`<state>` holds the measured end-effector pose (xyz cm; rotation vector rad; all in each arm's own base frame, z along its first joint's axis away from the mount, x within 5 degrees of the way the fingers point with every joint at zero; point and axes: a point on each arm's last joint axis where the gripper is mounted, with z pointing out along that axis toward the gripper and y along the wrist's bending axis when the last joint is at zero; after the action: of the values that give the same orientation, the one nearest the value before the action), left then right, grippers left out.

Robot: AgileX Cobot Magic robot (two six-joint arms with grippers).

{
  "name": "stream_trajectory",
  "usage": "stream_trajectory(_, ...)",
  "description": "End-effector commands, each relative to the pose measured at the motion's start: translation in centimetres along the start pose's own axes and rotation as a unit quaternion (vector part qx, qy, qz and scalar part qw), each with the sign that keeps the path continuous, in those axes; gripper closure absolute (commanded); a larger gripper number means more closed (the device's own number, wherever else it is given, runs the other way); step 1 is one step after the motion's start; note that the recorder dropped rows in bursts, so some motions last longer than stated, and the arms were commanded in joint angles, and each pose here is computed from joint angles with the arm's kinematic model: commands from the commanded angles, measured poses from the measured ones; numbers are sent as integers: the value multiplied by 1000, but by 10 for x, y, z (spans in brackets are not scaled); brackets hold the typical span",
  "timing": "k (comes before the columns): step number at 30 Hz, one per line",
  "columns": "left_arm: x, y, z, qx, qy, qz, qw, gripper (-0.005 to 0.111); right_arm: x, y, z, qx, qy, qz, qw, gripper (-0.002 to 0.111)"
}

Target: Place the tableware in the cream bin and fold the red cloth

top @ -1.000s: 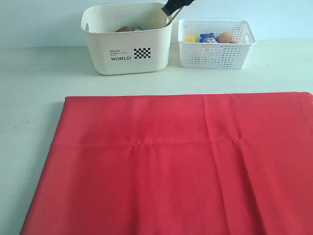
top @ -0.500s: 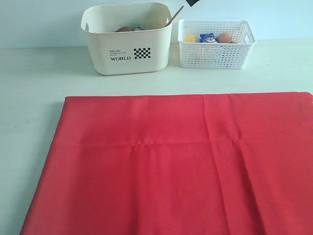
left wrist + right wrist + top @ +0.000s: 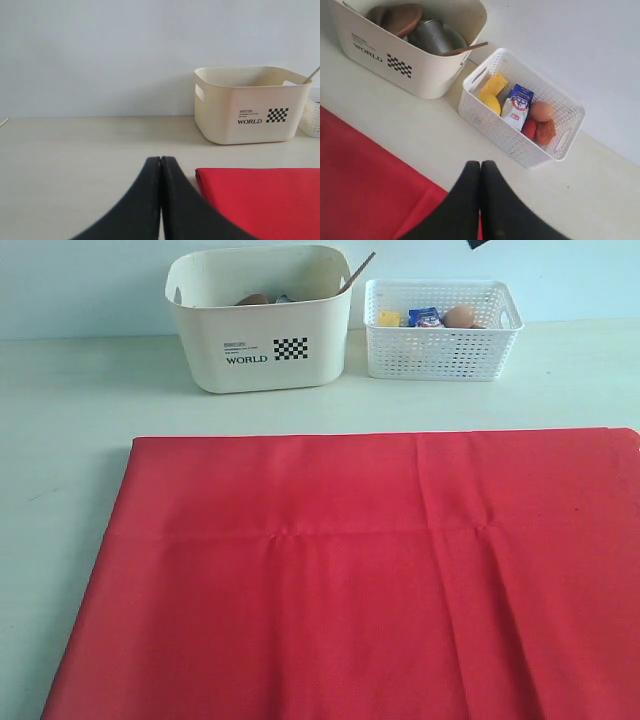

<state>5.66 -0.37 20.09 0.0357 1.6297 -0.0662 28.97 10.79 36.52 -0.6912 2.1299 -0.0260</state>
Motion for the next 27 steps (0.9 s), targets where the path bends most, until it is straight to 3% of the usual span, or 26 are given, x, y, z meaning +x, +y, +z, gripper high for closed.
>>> stream_trajectory(1, 1, -1, 0, 5, -3, -7, 1000, 106, 16, 0, -49, 13, -43, 38, 998, 108)
stream_trajectory(13, 1, -1, 0, 5, -3, -7, 1000, 106, 80, 14, -146, 27, -192, 120, 974, 108)
stream_trajectory(20, 1, -1, 0, 5, -3, -7, 1000, 106, 129, 29, -161, 17, -295, 180, 938, 108)
stream_trajectory(27, 1, -1, 0, 5, -3, -7, 1000, 106, 171, 44, -143, 4, -321, 201, 925, 108)
